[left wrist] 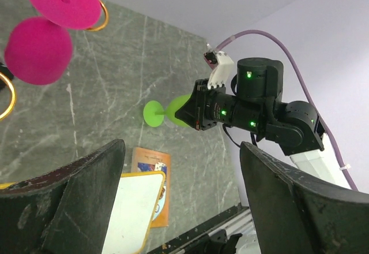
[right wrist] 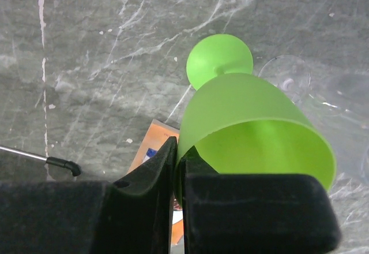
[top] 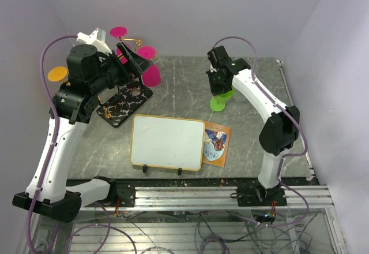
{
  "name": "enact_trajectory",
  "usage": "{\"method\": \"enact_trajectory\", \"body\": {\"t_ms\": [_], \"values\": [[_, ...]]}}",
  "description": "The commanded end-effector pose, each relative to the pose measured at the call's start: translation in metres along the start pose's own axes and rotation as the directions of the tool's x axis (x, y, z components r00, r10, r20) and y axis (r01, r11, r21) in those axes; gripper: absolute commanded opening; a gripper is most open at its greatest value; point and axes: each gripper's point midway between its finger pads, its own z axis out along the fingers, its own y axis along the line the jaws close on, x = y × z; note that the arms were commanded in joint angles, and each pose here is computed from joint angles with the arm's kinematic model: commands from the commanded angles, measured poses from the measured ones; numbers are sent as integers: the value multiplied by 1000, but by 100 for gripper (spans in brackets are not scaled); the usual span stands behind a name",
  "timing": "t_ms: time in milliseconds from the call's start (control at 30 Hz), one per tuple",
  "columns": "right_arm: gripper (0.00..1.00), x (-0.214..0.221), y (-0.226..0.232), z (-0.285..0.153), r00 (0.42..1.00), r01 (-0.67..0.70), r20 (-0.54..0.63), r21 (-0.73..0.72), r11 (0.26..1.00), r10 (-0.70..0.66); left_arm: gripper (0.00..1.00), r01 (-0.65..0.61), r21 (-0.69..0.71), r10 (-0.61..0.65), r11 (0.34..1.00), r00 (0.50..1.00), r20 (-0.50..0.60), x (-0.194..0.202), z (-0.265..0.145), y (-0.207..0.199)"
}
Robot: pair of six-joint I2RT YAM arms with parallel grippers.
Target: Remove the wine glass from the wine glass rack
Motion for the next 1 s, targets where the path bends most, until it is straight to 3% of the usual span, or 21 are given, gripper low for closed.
{"method": "enact_trajectory", "body": {"t_ms": [0, 267, 433, 633, 800, 967], "values": [[7, -8, -3, 1, 1000, 27, -7, -2, 1000, -27, 91, -67, -80, 71, 995, 996, 54, -16, -5, 9], [17, -2, -4, 16, 998, 40, -47, 13, 999, -40, 89, -105, -205, 130, 973, 985, 113, -38, 6, 27], [22, -11, -7, 14, 999, 37, -27, 31, 999, -36, 89, -138, -311, 172, 940, 981, 84, -47, 26, 46], [42, -42, -1, -21, 995, 25, 93, -14, 1000, -24, 83, -125, -371, 145, 920, 989, 27, -47, 62, 77], [65, -54, 7, -58, 977, 32, 211, -96, 995, -11, 79, -46, -312, 52, 949, 999, 11, -43, 89, 97], [76, -60, 21, -102, 939, 39, 343, -224, 974, 41, 77, 7, -251, -3, 968, 1000, 16, -47, 109, 105]]}}
